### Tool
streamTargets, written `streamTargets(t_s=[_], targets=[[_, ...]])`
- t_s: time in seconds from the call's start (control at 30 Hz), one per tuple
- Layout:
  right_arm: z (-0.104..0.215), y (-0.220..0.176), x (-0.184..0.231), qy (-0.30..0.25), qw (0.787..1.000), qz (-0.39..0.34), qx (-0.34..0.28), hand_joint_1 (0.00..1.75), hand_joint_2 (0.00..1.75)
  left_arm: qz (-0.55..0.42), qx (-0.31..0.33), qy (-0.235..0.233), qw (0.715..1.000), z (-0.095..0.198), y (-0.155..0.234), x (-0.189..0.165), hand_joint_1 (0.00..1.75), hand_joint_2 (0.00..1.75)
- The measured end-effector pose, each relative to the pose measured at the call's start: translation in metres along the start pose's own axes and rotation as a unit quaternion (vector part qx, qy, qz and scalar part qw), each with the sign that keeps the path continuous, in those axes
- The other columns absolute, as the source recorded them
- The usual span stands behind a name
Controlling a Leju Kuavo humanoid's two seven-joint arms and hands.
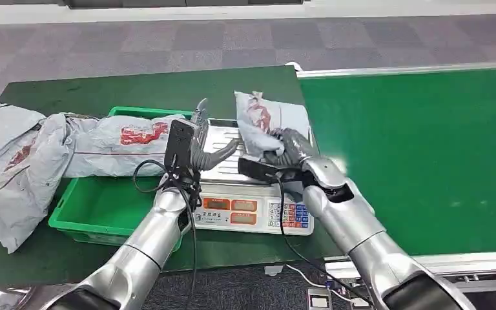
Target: Moved the parcel from conveyor to table for the left to box.
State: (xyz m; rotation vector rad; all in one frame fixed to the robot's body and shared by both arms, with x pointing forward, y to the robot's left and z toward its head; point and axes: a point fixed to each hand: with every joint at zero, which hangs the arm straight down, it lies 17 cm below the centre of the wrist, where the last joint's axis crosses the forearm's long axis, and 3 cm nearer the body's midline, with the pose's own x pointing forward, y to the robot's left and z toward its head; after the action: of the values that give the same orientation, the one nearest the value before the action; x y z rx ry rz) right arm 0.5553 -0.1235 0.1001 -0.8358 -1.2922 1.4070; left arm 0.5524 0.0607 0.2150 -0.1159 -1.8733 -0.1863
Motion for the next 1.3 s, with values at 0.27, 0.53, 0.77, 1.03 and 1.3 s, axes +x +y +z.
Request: streamTargets(t_s=[0.27, 0.53, 0.77, 1.03, 1.3], targets=[[0.002, 0.046, 0.007, -0.009, 0.998, -0.006, 0.058, 0.00, 1.75, -0.009, -0.003, 0.002, 1.000, 0.001, -0.004, -0.002, 0.00, 1.75], [0.001, 0.048, 0.021, -0.015, 0.997, -0.067, 0.029, 0.00, 1.75, -0.015, 0.009, 0.004, 1.000, 0.003, 0.002, -0.001, 0.00, 1.75], [0.007, 0.045, 0.030, -0.028, 0.994, -0.102, -0.022, 0.00, 1.75, -0.023, 0.019, -0.001, 1.000, 0.009, 0.009, -0.003, 0.00, 1.75], [0.011, 0.047, 0.037, -0.032, 0.993, -0.115, -0.025, 0.00, 1.75, -0.023, 0.021, -0.003, 1.000, 0.011, 0.011, -0.003, 0.00, 1.75], [0.030, -0.017, 0.097, -0.149, 0.935, -0.293, -0.130, 0.00, 1.75, -0.030, 0.007, -0.018, 0.999, 0.012, 0.000, 0.004, 0.00, 1.75]])
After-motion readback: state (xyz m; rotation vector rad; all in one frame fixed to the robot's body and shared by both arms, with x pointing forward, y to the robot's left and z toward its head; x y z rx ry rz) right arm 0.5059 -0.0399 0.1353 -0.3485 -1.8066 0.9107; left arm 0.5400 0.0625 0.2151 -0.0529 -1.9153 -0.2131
